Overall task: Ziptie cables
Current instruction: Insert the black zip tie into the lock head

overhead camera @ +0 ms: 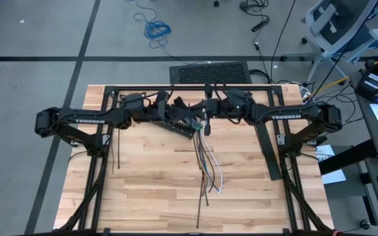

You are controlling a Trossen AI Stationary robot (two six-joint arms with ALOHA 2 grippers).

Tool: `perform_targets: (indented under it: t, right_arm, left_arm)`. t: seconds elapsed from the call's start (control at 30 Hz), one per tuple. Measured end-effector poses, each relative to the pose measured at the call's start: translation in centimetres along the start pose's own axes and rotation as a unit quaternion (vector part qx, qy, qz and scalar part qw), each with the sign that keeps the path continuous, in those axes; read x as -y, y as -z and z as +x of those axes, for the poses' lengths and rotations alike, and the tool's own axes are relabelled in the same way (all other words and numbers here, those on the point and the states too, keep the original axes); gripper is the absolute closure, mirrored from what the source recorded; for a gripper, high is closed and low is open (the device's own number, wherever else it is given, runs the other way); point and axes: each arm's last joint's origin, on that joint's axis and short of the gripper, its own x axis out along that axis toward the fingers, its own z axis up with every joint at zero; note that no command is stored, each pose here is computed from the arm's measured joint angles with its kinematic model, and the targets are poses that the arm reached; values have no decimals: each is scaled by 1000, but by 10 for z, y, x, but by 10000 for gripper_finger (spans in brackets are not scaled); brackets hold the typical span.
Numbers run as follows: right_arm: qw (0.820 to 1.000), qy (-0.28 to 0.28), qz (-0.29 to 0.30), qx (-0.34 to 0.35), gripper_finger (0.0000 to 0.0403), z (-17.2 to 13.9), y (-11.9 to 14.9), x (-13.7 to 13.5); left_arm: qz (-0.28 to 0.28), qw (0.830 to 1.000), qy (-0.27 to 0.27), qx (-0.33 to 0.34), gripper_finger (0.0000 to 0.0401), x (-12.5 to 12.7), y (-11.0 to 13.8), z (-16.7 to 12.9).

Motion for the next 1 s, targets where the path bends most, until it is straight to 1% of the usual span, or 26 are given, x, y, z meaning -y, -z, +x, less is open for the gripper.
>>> perform_targets:
  t: [0.2,0.43,0.57,0.77,0.87,1.0]
  right_arm:
    - [1000,-7,-5,-8,403,1,0,-8]
    - [1000,-8,-6,-5,403,1,0,-8]
    - [1000,-9,-2,-4,403,1,-1,-8]
    - [1000,-8,4,-4,403,0,-1,-8]
    - [1000,-7,4,1,403,0,-2,-8]
    - [1000,-7,4,1,403,0,-3,-7]
  left_arm:
    - [3,999,-45,-5,401,-10,-4,-2]
    - [4,999,-42,-5,401,-10,-5,-2]
    - [5,999,-42,-5,393,-10,-5,-2]
    - [8,999,-44,12,371,-9,-6,-2]
    - [12,999,-29,17,352,-6,-7,-2]
    - [14,999,-26,18,320,-6,-7,-2]
